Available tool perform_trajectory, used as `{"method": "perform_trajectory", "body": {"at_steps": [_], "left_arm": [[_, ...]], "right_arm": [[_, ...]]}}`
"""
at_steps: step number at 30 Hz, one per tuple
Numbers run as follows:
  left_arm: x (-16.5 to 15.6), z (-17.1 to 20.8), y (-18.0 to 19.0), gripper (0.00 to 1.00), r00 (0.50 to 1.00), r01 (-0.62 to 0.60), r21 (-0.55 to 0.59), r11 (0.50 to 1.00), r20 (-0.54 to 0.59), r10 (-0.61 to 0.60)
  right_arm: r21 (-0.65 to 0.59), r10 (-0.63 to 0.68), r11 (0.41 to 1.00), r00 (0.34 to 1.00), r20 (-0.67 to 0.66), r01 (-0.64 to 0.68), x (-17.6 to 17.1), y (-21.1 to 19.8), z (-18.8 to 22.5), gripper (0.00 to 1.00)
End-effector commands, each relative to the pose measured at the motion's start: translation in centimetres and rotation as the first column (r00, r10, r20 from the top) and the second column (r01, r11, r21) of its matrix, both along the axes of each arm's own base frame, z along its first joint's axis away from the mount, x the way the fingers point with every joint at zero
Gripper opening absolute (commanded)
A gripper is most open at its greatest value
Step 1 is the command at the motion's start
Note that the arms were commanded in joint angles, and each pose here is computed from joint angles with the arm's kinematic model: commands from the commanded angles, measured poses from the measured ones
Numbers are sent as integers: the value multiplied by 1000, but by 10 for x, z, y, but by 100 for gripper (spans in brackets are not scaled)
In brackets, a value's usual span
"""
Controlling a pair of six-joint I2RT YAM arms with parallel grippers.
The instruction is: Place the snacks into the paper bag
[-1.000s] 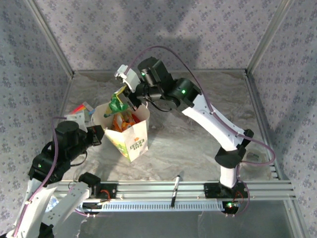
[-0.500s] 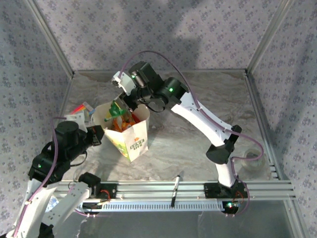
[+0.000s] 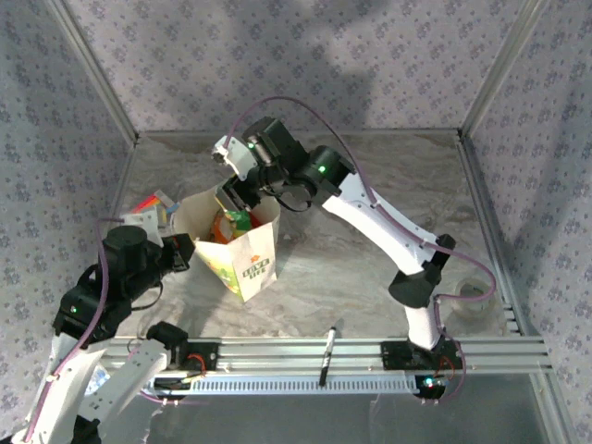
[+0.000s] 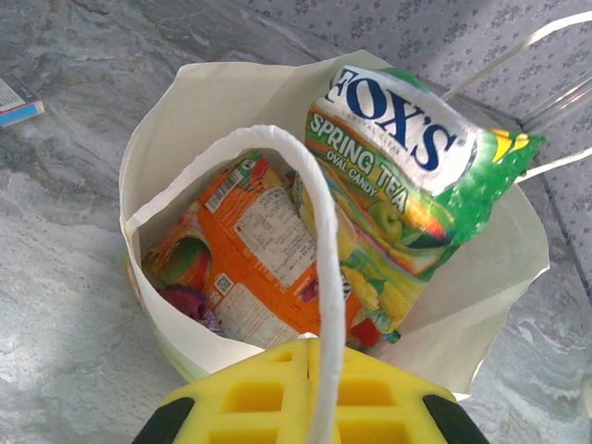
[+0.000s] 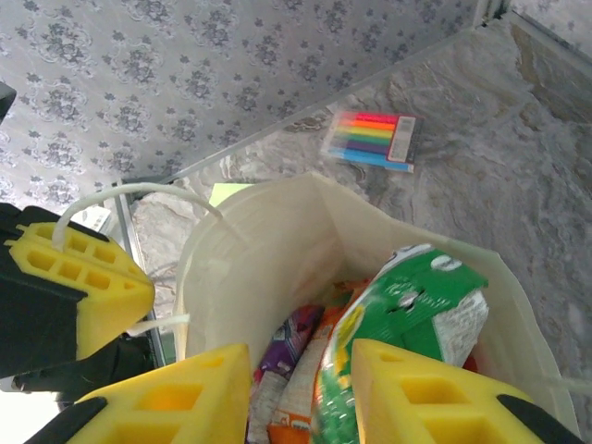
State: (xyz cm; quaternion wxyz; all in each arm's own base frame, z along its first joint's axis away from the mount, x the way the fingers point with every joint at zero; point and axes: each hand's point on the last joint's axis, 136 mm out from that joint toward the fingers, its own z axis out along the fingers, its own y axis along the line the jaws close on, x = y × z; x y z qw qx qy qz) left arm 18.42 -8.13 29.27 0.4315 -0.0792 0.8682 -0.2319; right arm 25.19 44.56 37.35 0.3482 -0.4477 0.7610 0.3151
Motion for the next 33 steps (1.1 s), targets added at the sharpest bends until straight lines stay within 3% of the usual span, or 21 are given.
{"method": "perform_trajectory", "body": {"at_steps": [1, 8, 16, 29, 33], "left_arm": [[3, 14, -2, 2, 999, 13, 2, 1000, 37, -13], [7, 19, -7, 2, 999, 28, -8, 1000, 42, -28], [3, 20, -4, 2, 999, 22, -11, 1000, 41, -21], [2, 15, -3, 2, 999, 18, -4, 1000, 31, -18], [1, 15, -2, 2, 999, 18, -4, 1000, 33, -18]], "right_arm": [[20, -51, 999, 996, 72, 50, -6, -32, 30, 38], [21, -112, 994, 991, 75, 110, 5, -50, 22, 42], [-39, -112, 993, 993, 28, 113, 22, -34, -7, 46], [-100, -119, 988, 992, -42, 115, 34, -17, -41, 46], [-112, -118, 987, 991, -59, 111, 34, -15, -48, 41]]}}
